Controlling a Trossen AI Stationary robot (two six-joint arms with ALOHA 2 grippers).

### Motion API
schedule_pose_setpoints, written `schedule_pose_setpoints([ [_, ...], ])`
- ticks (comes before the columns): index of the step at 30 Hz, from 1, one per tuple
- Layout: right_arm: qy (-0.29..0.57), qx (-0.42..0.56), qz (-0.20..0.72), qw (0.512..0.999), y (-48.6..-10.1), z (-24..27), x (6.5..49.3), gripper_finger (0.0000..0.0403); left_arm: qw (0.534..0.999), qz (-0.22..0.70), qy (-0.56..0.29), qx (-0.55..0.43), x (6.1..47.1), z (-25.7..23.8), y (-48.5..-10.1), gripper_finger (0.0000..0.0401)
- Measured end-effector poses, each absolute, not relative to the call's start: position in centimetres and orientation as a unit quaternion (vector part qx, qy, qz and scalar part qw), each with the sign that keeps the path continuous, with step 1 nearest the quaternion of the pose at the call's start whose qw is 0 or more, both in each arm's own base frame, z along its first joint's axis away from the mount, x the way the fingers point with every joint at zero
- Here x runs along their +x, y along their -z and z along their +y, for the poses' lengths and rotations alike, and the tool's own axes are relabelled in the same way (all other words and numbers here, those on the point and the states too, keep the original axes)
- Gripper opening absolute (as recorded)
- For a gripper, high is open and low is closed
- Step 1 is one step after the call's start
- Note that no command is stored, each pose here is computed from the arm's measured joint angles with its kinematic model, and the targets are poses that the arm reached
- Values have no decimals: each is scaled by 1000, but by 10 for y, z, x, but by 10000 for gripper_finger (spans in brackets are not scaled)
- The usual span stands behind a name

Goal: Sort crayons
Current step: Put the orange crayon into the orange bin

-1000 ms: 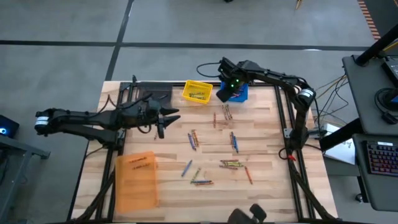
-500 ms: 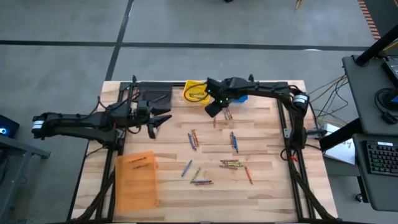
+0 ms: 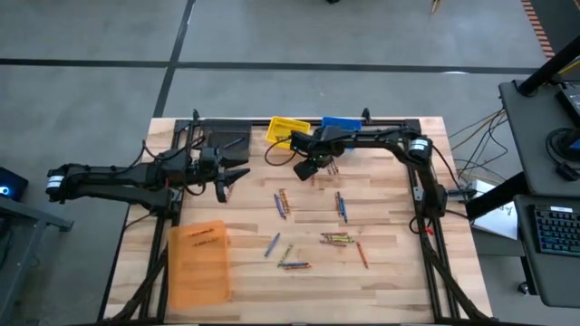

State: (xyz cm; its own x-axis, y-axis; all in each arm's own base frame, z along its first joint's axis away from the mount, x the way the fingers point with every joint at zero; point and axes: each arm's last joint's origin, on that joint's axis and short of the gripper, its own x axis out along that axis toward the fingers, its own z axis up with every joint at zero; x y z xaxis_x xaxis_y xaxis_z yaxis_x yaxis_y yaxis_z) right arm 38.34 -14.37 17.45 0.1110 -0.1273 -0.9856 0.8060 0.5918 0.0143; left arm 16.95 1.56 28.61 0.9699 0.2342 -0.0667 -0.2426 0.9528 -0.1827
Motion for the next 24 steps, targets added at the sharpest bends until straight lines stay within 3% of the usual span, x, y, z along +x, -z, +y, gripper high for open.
schedule_pose_setpoints([
  [8, 340, 294, 594, 667, -151, -143, 388, 133, 988, 22, -121, -95, 170, 16, -286, 127],
  [24, 343, 302, 565, 688, -152, -144, 394, 128, 988, 21, -121, -99, 170, 16, -286, 127],
])
